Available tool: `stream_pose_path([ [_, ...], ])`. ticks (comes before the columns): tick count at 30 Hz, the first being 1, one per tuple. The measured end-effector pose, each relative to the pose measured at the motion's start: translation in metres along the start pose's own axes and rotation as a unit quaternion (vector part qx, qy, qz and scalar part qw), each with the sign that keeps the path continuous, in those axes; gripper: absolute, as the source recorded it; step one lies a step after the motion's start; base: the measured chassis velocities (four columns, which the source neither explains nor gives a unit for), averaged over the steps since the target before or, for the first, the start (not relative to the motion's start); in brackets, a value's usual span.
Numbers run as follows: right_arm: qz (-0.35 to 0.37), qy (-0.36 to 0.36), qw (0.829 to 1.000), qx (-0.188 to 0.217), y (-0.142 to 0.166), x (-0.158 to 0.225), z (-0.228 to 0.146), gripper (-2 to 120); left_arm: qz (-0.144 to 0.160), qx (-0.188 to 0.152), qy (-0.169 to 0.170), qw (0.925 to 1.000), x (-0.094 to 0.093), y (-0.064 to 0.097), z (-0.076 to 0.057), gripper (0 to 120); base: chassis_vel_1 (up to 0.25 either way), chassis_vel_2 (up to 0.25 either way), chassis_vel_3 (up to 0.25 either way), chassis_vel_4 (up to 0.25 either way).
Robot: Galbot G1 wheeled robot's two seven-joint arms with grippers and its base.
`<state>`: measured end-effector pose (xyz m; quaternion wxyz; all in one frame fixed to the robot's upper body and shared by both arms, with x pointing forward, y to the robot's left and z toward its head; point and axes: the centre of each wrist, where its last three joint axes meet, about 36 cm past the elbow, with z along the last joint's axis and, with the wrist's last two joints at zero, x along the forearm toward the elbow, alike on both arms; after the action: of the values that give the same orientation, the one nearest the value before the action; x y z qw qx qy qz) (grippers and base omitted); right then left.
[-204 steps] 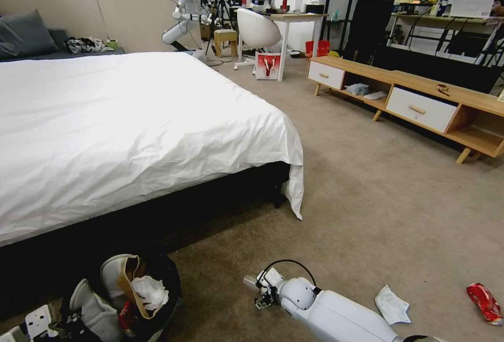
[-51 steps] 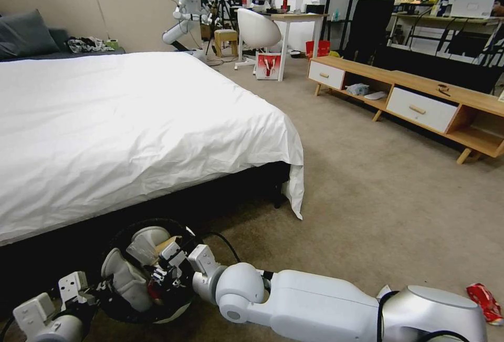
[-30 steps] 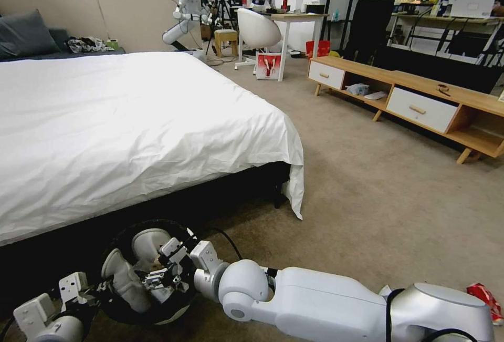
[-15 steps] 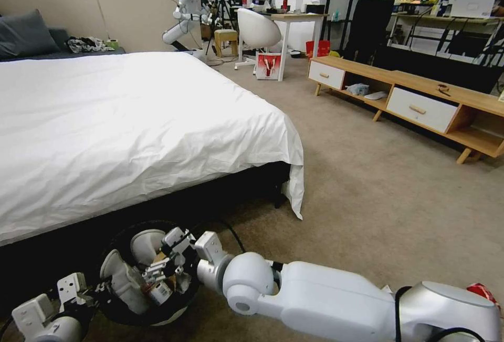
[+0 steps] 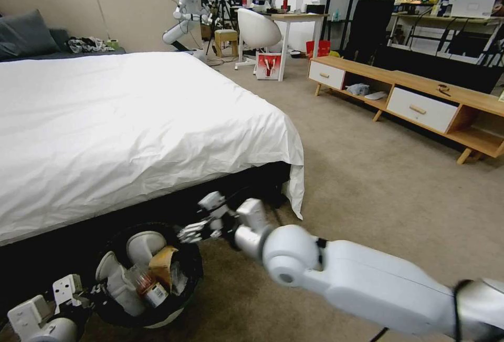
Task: Pick up the trash bin and place the garbage on the floor into it.
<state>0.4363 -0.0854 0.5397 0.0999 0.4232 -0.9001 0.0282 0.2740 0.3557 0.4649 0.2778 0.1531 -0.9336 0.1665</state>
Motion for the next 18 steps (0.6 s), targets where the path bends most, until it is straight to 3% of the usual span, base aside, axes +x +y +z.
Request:
stream_pose_path([
  [9,0.074,-0.040,0.996,-0.013,-0.035,0.049,0.004,100,-0.005,-0.003,0.002,1.0000,-0.003,0.002,0.001,3,0.000,0.000,0.000,0.000],
  [13,0.110,-0.089,0.990,0.011,-0.050,0.067,0.005,100,-0.022,-0.002,0.004,0.9997,0.007,0.010,0.009,3,0.000,0.000,0.000,0.000],
  [18,0.173,-0.142,0.974,0.037,-0.069,0.097,0.009,100,-0.022,-0.003,0.003,0.9997,0.010,0.007,0.011,3,0.000,0.000,0.000,0.000],
])
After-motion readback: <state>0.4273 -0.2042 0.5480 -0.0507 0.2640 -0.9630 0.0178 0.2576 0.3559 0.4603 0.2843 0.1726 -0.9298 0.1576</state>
